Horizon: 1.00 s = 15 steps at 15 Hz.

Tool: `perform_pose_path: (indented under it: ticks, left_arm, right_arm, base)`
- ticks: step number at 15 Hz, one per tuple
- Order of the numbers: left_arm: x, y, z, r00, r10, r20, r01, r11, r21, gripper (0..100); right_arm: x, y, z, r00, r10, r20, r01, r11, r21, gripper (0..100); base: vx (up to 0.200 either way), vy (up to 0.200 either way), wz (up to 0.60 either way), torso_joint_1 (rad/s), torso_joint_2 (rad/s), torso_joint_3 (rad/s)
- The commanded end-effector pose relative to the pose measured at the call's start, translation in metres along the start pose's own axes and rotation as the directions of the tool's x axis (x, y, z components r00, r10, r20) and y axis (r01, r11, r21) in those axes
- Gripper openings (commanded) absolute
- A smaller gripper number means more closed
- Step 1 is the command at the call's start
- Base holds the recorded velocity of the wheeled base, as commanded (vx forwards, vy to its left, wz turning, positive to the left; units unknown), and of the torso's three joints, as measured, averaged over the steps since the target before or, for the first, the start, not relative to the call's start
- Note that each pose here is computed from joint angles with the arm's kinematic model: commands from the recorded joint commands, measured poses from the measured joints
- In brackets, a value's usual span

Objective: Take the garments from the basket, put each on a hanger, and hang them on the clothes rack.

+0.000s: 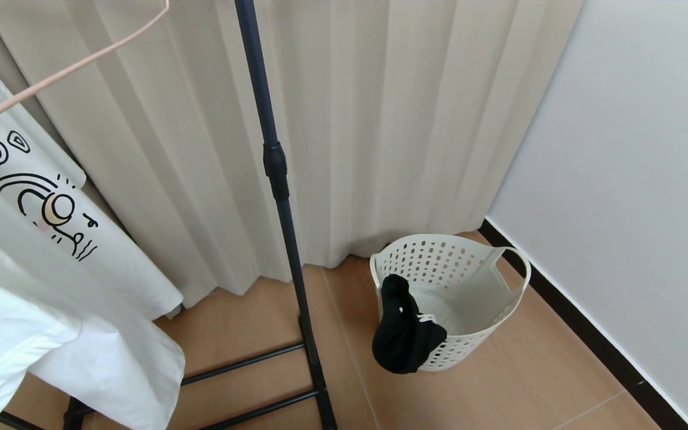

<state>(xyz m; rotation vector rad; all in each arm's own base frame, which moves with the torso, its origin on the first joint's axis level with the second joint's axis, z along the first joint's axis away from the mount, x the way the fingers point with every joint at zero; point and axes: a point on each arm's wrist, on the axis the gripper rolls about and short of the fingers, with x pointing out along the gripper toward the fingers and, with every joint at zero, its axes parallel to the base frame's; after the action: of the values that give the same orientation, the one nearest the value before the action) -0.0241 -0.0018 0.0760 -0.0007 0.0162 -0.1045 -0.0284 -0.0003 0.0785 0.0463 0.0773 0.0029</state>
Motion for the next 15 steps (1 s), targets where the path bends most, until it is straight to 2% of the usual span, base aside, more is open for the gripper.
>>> perform_pose_path:
  ticks: [1, 15]
  left_arm:
    - [0.0001, 0.0000, 0.0002, 1.000, 0.000, -0.001, 0.000, 1.000, 0.000, 100]
    - [0.0001, 0.0000, 0.0002, 1.000, 0.000, -0.001, 0.000, 1.000, 0.000, 100]
  right_arm:
    - [0.0001, 0.0000, 0.0001, 1.000, 0.000, -0.001, 0.000, 1.000, 0.001, 100]
    - [0.0001, 0.0000, 0.0001, 1.000, 0.000, -0.001, 0.000, 1.000, 0.001, 100]
  base:
    - [0.000, 0.000, 0.00, 0.002, 0.00, -0.193]
    - [0.000, 0.000, 0.00, 0.003, 0.00, -0.197]
